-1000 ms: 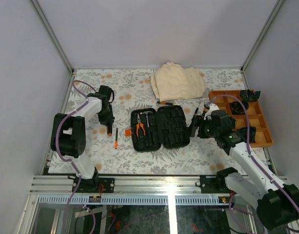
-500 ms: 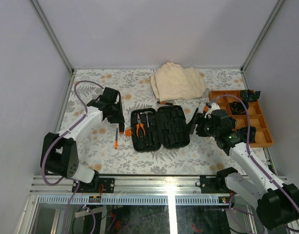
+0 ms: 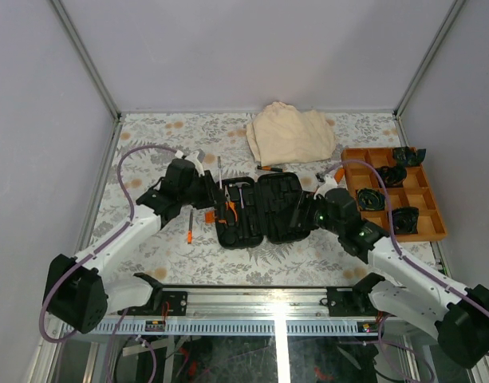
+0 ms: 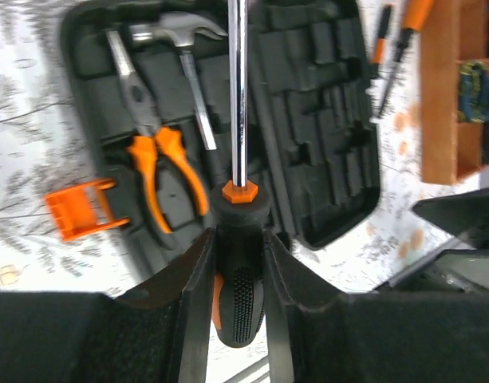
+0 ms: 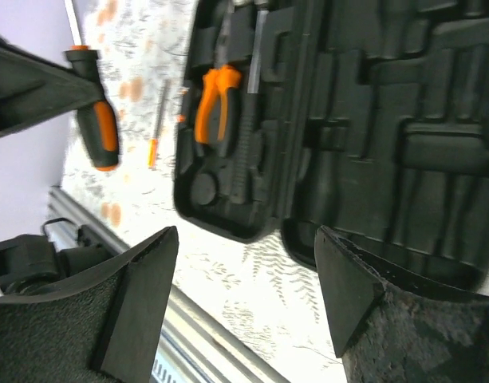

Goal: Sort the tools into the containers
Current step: Pick up the screwdriver from the center of the board, then place the screwdriver in the storage box.

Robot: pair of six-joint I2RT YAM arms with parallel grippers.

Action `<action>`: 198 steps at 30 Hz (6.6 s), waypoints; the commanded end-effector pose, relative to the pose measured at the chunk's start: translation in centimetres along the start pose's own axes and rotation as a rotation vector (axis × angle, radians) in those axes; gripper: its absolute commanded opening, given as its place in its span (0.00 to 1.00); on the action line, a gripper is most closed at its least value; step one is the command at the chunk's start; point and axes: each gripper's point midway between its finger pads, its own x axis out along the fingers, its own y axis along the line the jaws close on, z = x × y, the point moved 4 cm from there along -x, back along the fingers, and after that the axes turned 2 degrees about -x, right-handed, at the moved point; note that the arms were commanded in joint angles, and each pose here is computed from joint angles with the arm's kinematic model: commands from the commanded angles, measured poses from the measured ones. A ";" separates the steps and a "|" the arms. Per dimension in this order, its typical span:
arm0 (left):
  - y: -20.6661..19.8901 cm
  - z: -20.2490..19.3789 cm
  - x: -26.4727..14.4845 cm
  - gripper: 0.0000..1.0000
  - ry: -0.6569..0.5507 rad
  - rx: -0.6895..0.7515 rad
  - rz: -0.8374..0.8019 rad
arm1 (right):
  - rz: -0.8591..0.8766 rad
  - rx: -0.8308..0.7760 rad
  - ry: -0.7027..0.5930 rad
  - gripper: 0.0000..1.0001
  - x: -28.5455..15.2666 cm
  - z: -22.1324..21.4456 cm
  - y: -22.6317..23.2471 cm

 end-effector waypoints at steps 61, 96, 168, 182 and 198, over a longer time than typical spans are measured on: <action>-7.0 -2.2 -3.2 0.55 -0.170 -0.004 -0.125 | 0.010 -0.065 -0.182 0.12 0.4 -0.2 4.0; 4.4 4.4 -2.0 0.58 -0.095 0.073 0.343 | -0.136 -0.106 0.199 0.10 7.1 -2.3 -0.4; 6.1 4.7 -2.1 0.57 -0.081 -0.023 0.302 | -0.313 -0.267 0.349 0.29 11.0 -0.4 -1.7; 6.2 4.7 -2.1 0.57 -0.077 -0.029 0.298 | -0.385 -0.274 0.478 0.19 11.4 -2.8 -3.9; 6.3 4.7 -2.0 0.57 -0.073 -0.036 0.294 | -0.636 -0.290 0.688 0.00 10.0 -8.0 -9.1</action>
